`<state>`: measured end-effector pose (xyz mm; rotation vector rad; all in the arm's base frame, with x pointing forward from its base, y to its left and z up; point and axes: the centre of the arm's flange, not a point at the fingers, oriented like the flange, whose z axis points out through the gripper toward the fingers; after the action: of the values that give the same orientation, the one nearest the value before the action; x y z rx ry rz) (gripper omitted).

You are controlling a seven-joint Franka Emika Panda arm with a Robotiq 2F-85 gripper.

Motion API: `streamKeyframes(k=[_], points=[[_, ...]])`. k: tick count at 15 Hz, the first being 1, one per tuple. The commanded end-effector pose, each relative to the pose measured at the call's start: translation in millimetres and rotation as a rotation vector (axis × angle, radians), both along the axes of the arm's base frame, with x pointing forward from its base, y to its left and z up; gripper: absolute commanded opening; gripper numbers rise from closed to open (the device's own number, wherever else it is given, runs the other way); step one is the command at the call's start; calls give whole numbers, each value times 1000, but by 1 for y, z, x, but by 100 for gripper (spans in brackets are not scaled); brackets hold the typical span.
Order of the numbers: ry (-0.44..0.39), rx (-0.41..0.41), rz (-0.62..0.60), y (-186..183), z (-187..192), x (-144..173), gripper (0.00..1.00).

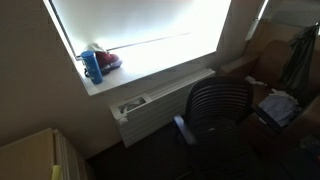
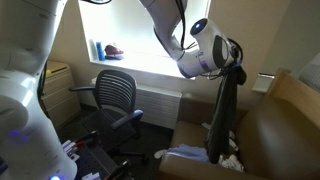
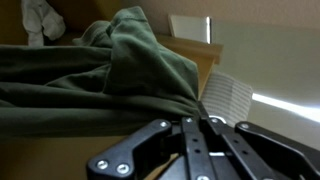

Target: Remove the dark grey clothing from the sofa and place it on the backrest of the black chair, return the clothing to the sofa

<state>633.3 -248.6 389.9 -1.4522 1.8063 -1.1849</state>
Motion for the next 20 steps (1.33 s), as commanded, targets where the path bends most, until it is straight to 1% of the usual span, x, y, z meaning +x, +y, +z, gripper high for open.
streamKeyframes(k=[1,3,5,8,11,13,14,15,16,17,19,20], points=[[56,-24,199,58,-47,-4,1],[79,-53,317,95,-56,-8,1],[86,-94,435,124,-49,-12,1],[65,-157,609,164,-27,-26,1],[52,-245,773,232,-6,-60,1],[30,-302,879,270,1,-78,1],[14,-327,936,284,-4,-84,1],[-1,-359,987,289,-12,-78,1],[23,-303,924,291,16,-40,1],[18,-304,940,299,18,-42,5],[22,-302,936,297,16,-41,5],[25,-302,931,294,15,-41,1]])
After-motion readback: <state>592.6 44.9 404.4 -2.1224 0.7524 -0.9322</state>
